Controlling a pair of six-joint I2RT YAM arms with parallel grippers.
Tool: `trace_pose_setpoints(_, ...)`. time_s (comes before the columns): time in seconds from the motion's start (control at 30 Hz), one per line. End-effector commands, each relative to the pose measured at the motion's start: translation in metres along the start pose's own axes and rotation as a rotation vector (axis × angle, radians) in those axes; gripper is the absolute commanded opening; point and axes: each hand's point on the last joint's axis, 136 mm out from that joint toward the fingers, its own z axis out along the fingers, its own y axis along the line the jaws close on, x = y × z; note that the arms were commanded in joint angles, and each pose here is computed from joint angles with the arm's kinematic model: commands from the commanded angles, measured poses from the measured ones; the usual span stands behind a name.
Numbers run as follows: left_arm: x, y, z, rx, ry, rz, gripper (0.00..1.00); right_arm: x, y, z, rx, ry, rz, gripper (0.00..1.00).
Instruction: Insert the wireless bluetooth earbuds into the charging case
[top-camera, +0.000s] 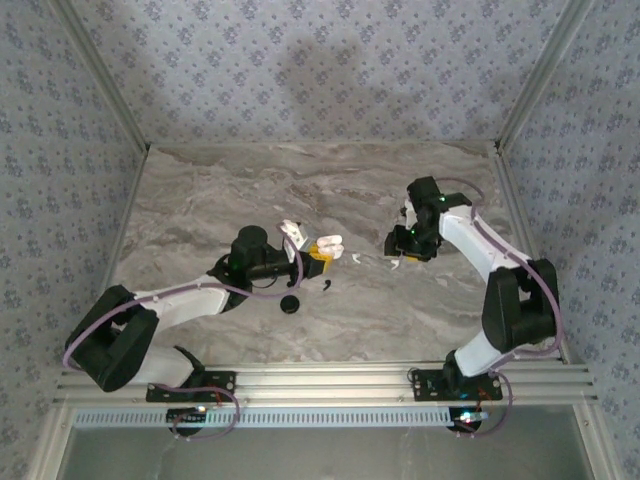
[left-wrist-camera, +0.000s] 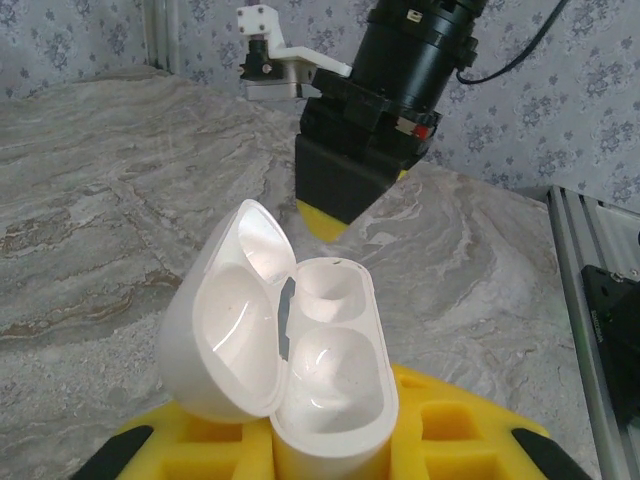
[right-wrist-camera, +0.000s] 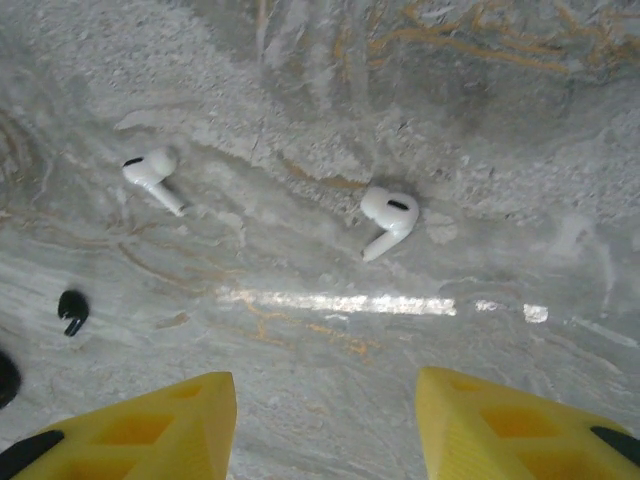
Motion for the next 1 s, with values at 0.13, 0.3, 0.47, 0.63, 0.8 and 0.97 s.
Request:
trace_pose_setpoints(0.13,-0.005,0.008,0.002,-0.021,-0.02,0.017,0.18,-0.005,-0.023,0.01,0.1,0.079,0.094,0.51)
trace_pose_setpoints(0.3,-0.006,0.011,0.003,-0.027,-0.029,0.006,0.18,-0.012,-0.027,0.018,0.124,0.096,0.098,0.51)
trace_pose_setpoints(0.47,-0.005,0.013,0.003,-0.032,-0.024,0.002,0.18,-0.019,-0.037,0.024,0.187,0.103,0.074,0.54)
trace_pose_setpoints(0.63,-0.002,0.015,0.005,-0.031,-0.017,-0.009,0.17,-0.022,-0.039,0.031,0.212,0.12,0.063,0.53)
trace_pose_setpoints(0.8,-0.002,0.015,0.005,-0.027,-0.018,-0.013,0.17,-0.021,-0.03,0.041,0.182,0.147,0.055,0.51)
trace_pose_setpoints(0.97,-0.001,0.019,0.003,-0.038,-0.017,-0.018,0.17,-0.017,-0.025,0.049,0.192,0.167,0.037,0.5)
